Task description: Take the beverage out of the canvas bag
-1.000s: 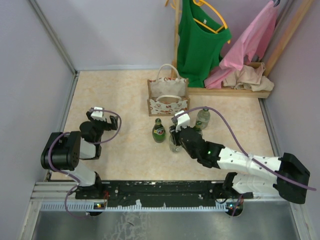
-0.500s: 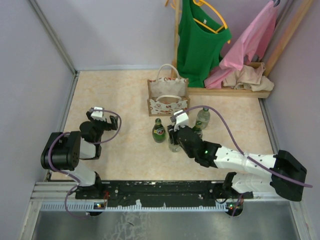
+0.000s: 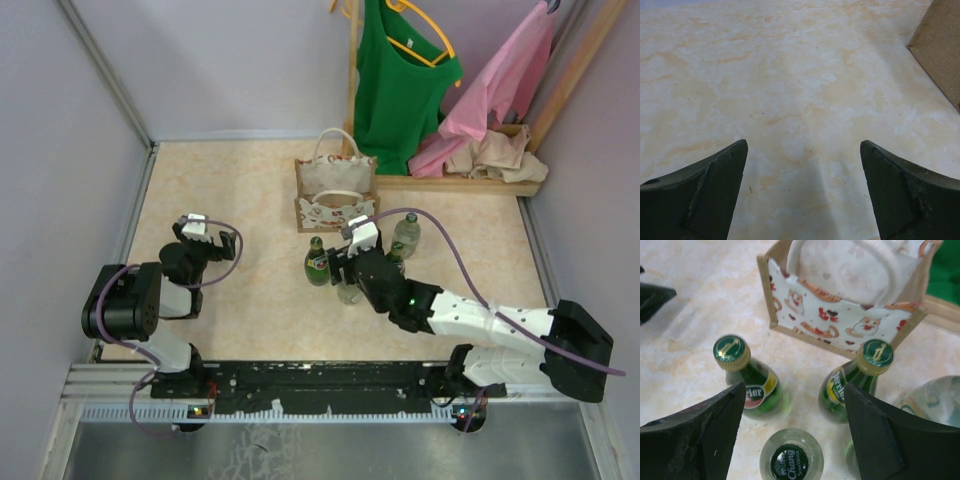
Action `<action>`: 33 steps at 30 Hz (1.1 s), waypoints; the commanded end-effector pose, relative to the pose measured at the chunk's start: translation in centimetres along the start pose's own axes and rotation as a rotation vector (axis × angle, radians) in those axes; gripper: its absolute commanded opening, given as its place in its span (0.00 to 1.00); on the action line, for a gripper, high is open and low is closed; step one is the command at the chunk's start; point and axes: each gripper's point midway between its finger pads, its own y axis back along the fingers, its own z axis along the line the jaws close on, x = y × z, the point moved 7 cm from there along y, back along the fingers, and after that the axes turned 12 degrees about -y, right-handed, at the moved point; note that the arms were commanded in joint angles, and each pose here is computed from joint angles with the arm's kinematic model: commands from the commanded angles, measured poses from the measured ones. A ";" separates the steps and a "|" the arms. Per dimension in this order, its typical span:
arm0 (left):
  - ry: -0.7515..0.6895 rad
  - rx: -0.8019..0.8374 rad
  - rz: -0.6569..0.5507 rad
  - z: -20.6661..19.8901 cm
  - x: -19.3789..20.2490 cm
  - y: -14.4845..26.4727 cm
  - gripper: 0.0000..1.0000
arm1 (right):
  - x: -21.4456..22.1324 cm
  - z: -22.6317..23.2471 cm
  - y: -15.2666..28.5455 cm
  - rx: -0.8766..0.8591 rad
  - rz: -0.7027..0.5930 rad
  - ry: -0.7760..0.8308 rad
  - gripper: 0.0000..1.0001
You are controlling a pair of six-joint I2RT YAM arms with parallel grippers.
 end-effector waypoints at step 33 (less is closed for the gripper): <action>-0.011 -0.002 -0.022 0.1 -0.6 -0.4 1.00 | -4.0 -32.2 9.3 1.006 -0.556 -0.672 0.99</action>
